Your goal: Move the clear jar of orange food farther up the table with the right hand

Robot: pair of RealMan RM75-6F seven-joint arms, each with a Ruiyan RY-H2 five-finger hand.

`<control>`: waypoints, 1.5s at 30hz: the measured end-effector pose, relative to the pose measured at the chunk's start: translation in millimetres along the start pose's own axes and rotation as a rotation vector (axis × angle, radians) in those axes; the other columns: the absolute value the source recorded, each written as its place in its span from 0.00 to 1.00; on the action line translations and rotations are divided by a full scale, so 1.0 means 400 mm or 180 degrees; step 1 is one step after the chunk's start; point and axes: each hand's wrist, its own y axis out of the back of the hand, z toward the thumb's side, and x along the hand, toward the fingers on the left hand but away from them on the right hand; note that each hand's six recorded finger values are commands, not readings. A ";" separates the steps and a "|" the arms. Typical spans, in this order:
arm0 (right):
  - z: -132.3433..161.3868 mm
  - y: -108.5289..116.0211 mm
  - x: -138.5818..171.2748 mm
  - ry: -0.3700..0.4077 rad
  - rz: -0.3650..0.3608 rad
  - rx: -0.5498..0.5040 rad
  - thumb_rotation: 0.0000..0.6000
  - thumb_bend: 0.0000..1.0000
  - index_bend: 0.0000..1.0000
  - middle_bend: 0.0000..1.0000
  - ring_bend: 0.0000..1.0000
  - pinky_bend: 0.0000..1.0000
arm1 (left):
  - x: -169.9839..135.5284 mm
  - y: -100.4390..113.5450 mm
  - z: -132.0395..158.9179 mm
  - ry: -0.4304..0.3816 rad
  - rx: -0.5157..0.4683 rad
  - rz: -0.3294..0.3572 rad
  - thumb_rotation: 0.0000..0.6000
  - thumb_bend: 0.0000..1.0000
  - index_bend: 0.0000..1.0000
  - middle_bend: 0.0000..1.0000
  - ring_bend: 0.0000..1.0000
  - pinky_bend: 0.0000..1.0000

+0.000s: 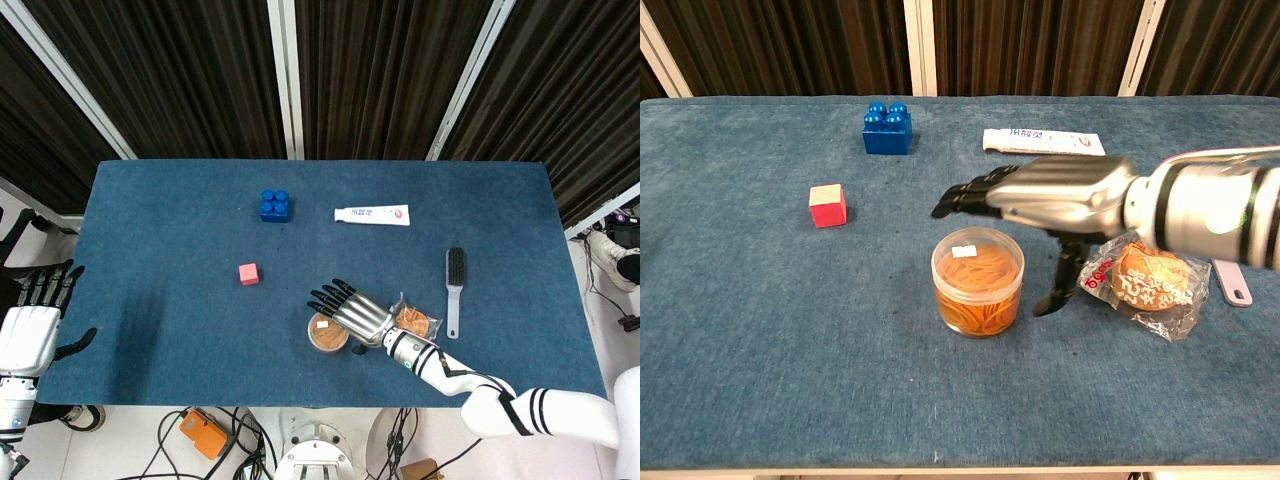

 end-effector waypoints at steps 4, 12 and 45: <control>0.008 -0.010 -0.022 0.0032 -0.0012 -0.0015 1.00 0.33 0.53 0.39 0.41 0.61 | -0.003 0.002 -0.001 -0.0003 -0.0002 0.0010 1.00 0.18 0.00 0.00 0.00 0.01; 0.002 0.002 -0.034 0.0006 -0.0156 -0.0020 1.00 0.44 0.80 0.62 0.65 0.84 | -0.004 0.013 -0.012 0.0127 0.0073 0.0157 1.00 0.22 0.00 0.00 0.00 0.01; -0.389 -0.009 0.069 -0.1302 -0.0326 -0.0367 1.00 0.44 0.00 0.15 0.16 0.40 | 0.001 0.000 -0.004 0.0067 0.0034 0.0035 1.00 0.16 0.00 0.00 0.00 0.01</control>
